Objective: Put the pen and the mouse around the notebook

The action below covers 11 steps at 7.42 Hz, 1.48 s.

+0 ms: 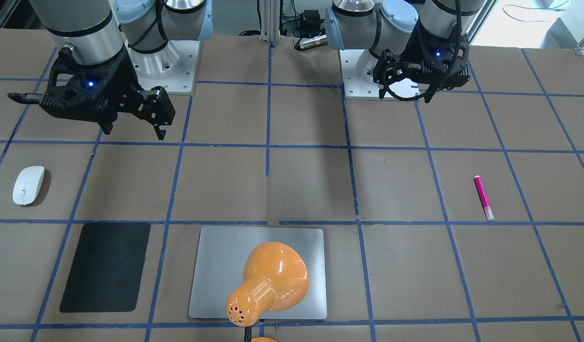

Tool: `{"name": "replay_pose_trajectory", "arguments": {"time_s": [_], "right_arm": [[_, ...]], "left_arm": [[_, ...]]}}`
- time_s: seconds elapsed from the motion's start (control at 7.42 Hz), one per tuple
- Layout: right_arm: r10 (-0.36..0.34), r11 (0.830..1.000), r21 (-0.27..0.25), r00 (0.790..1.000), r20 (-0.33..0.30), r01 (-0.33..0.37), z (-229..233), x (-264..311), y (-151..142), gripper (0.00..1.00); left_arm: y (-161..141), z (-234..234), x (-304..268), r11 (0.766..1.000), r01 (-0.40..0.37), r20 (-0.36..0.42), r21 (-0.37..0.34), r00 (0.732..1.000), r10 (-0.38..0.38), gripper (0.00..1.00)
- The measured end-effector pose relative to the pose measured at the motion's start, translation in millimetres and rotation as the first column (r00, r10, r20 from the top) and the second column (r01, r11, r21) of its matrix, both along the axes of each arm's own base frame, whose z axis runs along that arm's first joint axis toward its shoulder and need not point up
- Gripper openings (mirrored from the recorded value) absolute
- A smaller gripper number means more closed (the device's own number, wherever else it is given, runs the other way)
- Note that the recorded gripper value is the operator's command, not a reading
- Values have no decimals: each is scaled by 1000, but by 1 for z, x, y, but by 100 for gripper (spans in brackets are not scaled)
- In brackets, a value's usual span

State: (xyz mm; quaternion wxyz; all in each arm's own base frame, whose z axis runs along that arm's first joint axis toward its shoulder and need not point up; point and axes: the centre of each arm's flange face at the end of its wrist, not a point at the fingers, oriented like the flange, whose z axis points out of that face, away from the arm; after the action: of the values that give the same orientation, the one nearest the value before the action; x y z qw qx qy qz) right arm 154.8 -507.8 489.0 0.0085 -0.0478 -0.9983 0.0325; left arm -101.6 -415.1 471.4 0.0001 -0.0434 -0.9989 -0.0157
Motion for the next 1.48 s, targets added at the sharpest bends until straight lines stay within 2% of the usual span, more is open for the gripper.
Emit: {"name": "replay_pose_trajectory", "arguments": {"time_s": [0.94,1.08,1.48], "right_arm": [[7,1000,4,1000,-8,-7,-1,-12,-3,100],[22,1000,15,1000,-17,-21,-2,-34,-8,100],[75,994,75,997,-19,-74,-23,-180,-16,100]], "left_arm": [[-1,5,0,1000,-6,-10,-14,1000,6,100],[-1,5,0,1000,-11,-9,-12,1000,11,100],[-1,0,0,1000,-14,-3,-6,1000,14,100]]}}
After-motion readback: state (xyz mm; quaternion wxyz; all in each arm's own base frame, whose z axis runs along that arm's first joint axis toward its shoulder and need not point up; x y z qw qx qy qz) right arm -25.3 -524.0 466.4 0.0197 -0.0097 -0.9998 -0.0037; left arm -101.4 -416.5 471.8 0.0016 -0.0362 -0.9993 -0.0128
